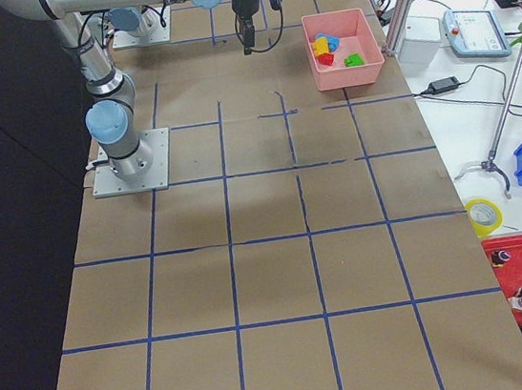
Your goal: Put all blocks into box
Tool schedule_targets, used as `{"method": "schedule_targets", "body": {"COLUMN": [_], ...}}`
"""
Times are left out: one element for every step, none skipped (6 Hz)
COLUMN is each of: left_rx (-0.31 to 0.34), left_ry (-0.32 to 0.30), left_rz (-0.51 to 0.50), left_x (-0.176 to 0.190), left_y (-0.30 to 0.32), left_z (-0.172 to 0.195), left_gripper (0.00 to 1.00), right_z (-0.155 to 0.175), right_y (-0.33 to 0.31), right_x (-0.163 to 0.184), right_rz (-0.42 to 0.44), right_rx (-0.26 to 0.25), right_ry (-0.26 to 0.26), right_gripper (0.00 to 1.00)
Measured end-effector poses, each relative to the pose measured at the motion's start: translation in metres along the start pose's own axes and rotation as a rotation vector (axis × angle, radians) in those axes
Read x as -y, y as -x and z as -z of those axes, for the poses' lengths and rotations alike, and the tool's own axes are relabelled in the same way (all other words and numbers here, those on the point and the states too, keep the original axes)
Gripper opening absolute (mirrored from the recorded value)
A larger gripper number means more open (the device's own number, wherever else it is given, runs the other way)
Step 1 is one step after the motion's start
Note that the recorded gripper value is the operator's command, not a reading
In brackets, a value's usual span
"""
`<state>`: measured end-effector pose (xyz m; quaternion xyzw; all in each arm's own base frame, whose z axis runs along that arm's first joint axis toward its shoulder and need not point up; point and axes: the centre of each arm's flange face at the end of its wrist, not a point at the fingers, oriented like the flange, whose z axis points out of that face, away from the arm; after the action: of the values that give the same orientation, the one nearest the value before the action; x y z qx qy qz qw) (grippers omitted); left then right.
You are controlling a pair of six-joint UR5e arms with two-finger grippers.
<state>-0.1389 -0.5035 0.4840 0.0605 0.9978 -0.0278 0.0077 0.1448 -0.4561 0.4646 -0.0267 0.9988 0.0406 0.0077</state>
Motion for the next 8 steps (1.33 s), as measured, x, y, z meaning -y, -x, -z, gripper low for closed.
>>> {"method": "schedule_targets", "body": {"left_rx": [-0.014,-0.014,-0.008,-0.006,-0.005,-0.005,-0.005,-0.006], "left_ry": [-0.009,-0.011,-0.01,-0.009,-0.009,-0.01,-0.012,-0.011], "left_rz": [0.001,0.001,0.001,0.001,0.002,0.003,0.004,0.004], "left_x": [0.0007,0.0006,0.0003,0.0002,0.0002,0.0004,0.0006,0.0006], "left_y": [-0.001,-0.0007,0.0001,0.001,0.0018,0.0026,0.0029,0.0031], "left_z": [0.0039,0.0058,0.0066,0.0065,0.0064,0.0065,0.0068,0.0064], "left_gripper": [1.0,1.0,1.0,1.0,1.0,1.0,1.0,1.0], "right_z": [0.0035,0.0043,0.0024,0.0012,0.0002,-0.0003,0.0,0.0004], "right_y": [-0.001,-0.0012,-0.0015,-0.0014,-0.0008,-0.0001,0.0003,0.0005], "right_x": [0.0015,0.0024,0.0022,0.0019,0.0015,0.0013,0.0009,0.0008], "right_rz": [-0.002,-0.002,-0.003,-0.002,-0.001,0.0,0.001,0.001], "right_rx": [0.0,-0.001,-0.001,-0.001,-0.001,-0.001,-0.001,-0.001], "right_ry": [-0.019,-0.034,-0.035,-0.033,-0.031,-0.03,-0.031,-0.032], "right_gripper": [1.0,1.0,1.0,1.0,1.0,1.0,1.0,1.0]}}
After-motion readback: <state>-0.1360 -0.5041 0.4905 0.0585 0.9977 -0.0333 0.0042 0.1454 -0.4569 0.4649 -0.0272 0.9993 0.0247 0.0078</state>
